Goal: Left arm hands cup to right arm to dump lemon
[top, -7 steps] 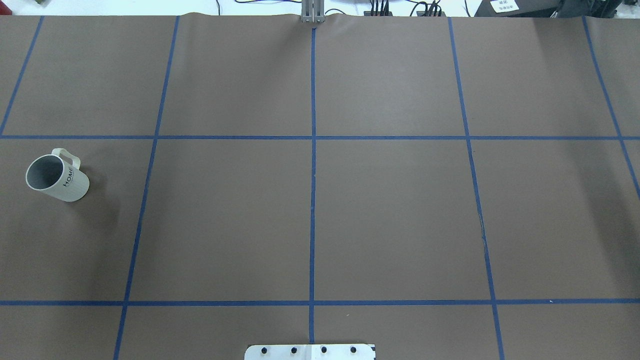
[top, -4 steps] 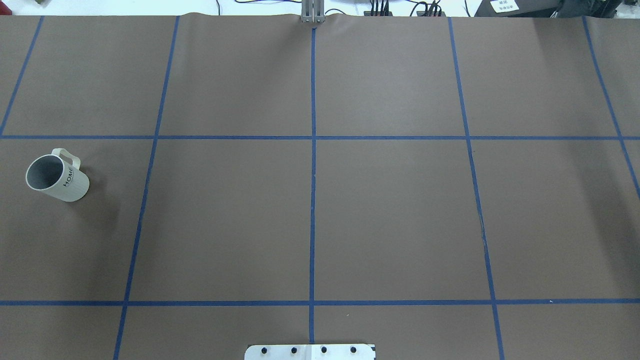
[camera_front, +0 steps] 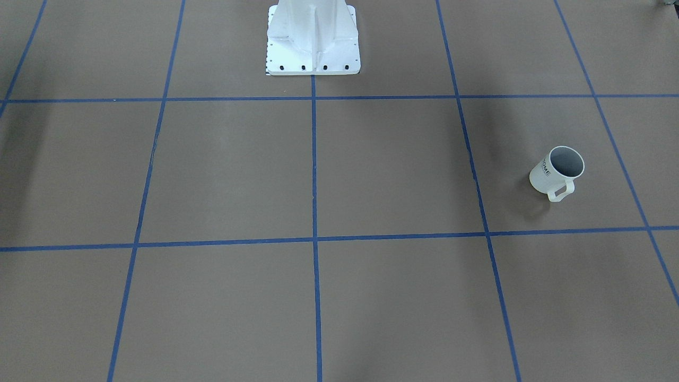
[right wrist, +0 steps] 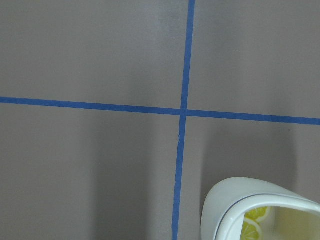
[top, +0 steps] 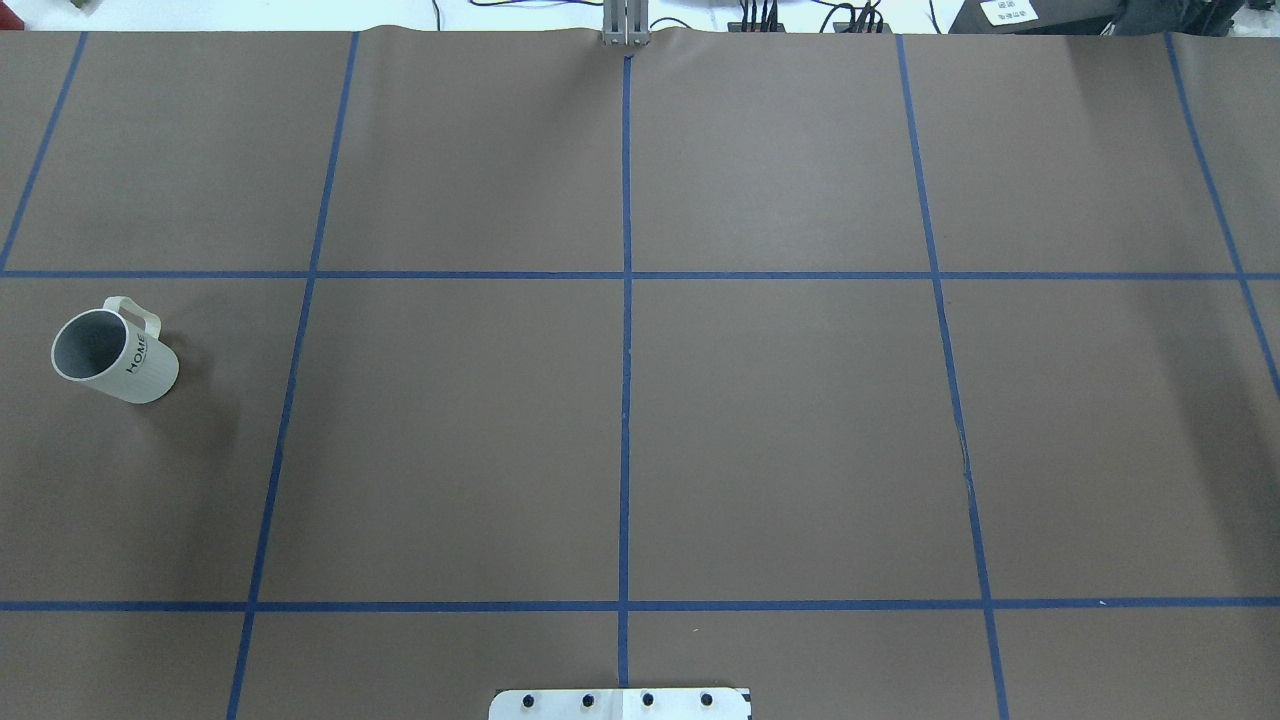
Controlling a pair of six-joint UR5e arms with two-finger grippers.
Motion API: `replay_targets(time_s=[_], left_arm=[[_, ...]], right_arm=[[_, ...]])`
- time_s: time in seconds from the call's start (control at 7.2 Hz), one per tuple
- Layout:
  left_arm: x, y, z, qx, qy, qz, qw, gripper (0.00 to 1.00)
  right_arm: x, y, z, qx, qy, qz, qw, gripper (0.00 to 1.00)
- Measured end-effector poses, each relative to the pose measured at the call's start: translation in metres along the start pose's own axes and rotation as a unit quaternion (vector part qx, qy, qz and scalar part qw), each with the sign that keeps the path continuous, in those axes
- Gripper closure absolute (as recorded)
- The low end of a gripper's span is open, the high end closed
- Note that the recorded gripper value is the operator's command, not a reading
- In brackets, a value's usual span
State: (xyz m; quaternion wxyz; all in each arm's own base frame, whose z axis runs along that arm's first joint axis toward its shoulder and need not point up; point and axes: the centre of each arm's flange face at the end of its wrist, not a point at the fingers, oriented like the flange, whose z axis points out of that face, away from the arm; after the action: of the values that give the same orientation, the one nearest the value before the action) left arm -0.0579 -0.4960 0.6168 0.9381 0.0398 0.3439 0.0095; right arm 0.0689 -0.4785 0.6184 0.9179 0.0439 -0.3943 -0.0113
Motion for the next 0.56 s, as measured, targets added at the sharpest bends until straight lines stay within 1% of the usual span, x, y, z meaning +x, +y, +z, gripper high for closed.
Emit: replay_targets(time_s=[0.56], left_arm=[[0.0018,-0.0011,0.0001,0.000,0.002,-0.003,1.0000,0.00]], right_arm=[[0.0020,0.0023,0.0018,-0.002,0.000,0.002,1.0000,0.00]])
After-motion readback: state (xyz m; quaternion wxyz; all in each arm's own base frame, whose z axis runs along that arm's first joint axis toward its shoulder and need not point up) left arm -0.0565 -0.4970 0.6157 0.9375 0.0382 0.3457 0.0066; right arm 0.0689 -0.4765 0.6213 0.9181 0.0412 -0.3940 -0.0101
